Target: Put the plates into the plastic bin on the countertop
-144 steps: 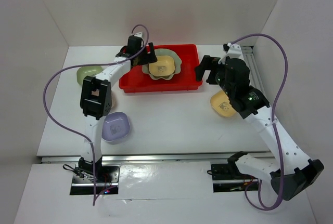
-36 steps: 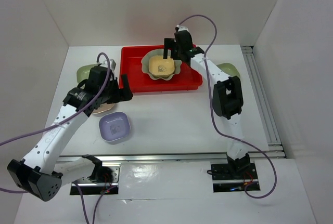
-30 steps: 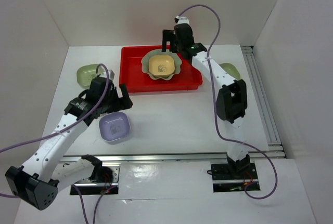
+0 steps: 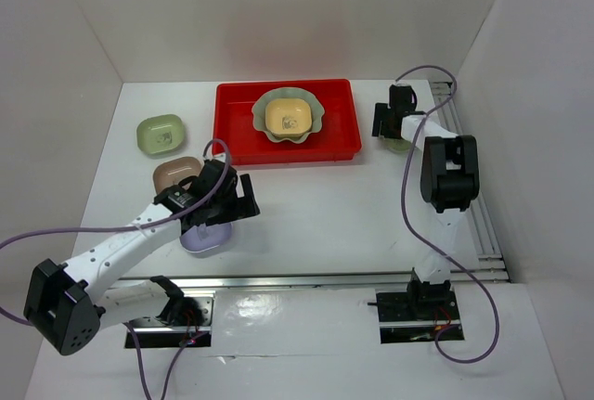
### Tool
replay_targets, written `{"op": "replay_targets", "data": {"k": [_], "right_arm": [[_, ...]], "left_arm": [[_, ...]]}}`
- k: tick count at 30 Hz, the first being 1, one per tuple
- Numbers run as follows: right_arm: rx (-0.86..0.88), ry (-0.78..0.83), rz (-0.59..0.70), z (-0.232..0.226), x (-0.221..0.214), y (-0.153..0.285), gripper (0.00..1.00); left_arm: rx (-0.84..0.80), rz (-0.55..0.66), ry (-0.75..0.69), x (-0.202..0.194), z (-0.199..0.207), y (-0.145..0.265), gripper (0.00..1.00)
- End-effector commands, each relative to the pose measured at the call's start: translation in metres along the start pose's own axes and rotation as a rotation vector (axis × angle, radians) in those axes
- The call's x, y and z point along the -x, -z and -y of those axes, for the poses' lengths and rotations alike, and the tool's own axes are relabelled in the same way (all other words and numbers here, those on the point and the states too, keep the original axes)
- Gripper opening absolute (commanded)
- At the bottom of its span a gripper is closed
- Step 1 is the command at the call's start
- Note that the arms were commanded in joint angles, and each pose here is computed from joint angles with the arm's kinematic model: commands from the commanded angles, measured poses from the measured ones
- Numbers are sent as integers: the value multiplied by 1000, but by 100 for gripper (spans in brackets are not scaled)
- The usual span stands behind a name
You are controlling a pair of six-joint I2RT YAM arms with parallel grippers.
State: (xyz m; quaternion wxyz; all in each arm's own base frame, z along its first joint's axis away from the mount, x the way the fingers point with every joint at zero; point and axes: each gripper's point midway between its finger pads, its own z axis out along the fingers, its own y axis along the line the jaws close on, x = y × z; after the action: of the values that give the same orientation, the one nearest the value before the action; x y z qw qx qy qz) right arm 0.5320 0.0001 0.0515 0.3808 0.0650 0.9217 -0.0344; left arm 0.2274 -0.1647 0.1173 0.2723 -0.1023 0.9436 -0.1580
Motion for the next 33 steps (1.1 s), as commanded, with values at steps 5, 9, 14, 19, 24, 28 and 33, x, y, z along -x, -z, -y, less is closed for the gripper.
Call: {"op": "replay_targets", "data": {"k": [5,9,14,19,24,28,33], "right_arm": [[33,-7,-15,-10,-8,-15,65],[32,-26,-26,-10,-13,-16,25],[23,-29,-10,-14,0,-11,0],[-5,-12,87,-29,52,26,0],[62,-27,224,-62,121,79,0],[133,-25,307,-115,154,120,0],[186,12,426,-196,182,169,0]], "left_arm": [[2,54,-2,11,1,12,100],[2,54,-2,11,1,12,100],[28,61,7,11,-5,15,100],[92,78,11,14,-18,21,100],[130,69,15,9,-27,20,100],[150,76,47,6,-33,20,100],[163,77,66,-3,-44,19,100]]}}
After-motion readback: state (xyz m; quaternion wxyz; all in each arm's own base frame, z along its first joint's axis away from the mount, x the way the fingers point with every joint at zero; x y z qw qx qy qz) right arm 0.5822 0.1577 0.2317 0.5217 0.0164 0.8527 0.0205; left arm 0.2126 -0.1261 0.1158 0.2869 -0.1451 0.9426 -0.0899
